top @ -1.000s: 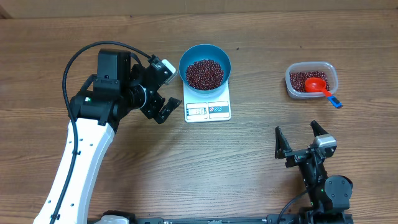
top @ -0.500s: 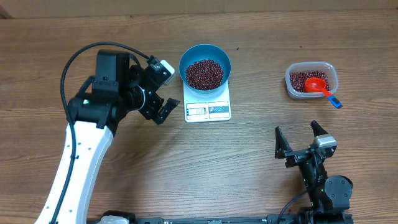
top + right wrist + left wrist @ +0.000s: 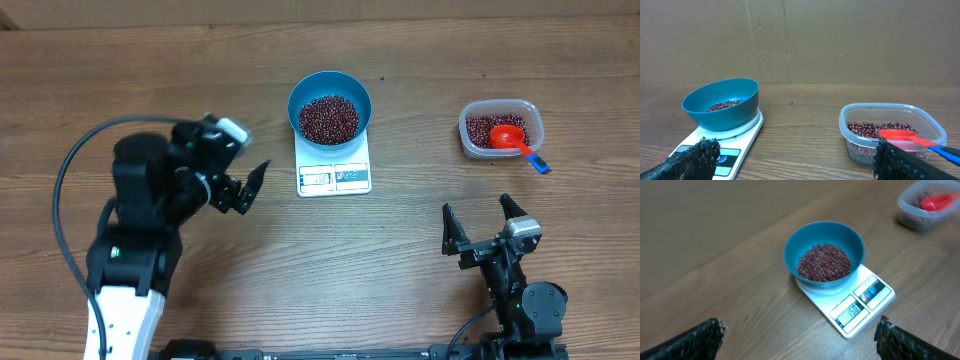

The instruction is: Scoop item into bowl and weigh 150g on scale

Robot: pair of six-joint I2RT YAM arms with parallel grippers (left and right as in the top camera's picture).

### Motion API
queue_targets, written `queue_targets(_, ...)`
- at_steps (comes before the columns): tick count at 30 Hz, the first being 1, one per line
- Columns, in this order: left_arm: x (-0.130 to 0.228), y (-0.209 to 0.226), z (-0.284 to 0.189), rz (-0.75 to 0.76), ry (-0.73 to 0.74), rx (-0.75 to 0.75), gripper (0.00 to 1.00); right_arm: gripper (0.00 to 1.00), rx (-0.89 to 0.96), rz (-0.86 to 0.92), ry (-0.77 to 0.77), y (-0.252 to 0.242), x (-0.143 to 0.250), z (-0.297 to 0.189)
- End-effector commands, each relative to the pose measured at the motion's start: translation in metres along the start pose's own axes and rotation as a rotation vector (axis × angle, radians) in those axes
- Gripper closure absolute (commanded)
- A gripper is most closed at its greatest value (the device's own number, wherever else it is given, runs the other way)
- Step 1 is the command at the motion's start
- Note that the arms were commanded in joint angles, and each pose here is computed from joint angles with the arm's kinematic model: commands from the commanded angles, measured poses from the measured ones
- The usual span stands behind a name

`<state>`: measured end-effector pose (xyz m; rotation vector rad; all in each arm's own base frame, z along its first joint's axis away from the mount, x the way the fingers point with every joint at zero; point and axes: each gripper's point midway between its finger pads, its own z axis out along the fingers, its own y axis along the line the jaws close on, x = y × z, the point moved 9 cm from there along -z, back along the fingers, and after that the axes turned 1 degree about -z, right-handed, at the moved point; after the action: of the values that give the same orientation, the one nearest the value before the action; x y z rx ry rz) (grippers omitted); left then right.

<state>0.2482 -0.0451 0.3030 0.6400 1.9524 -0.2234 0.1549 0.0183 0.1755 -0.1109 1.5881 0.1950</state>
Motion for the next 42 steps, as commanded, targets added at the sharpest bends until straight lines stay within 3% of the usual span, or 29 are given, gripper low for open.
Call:
queue_targets(1, 0.015, 0.002, -0.01, -0.144, -0.06, -0.058, 0.0, 0.0, 0.013, 0.006, -0.006, -0.002, 0.002, 0.0)
queue_targets(8, 0.046, -0.007, -0.027, -0.076, -0.263, -0.193, 0.0, 0.0, 0.013, 0.006, -0.006, -0.002, 0.002, 0.0)
queue_targets(15, 0.091, -0.019, -0.033, -0.035, -0.356, -0.321, 0.0, 0.0, 0.013, 0.006, -0.006, -0.002, 0.002, 0.0)
queue_targets(30, 0.153, -0.035, -0.021, 0.097, -0.351, -0.383, 0.0, 0.0, 0.013, 0.006, -0.006, -0.002, 0.002, 0.0)
queue_targets(42, 0.162, -0.039, -0.023, 0.108, -0.333, -0.396, 0.0, 0.0, 0.013, 0.006, -0.006, -0.002, 0.002, 0.0)
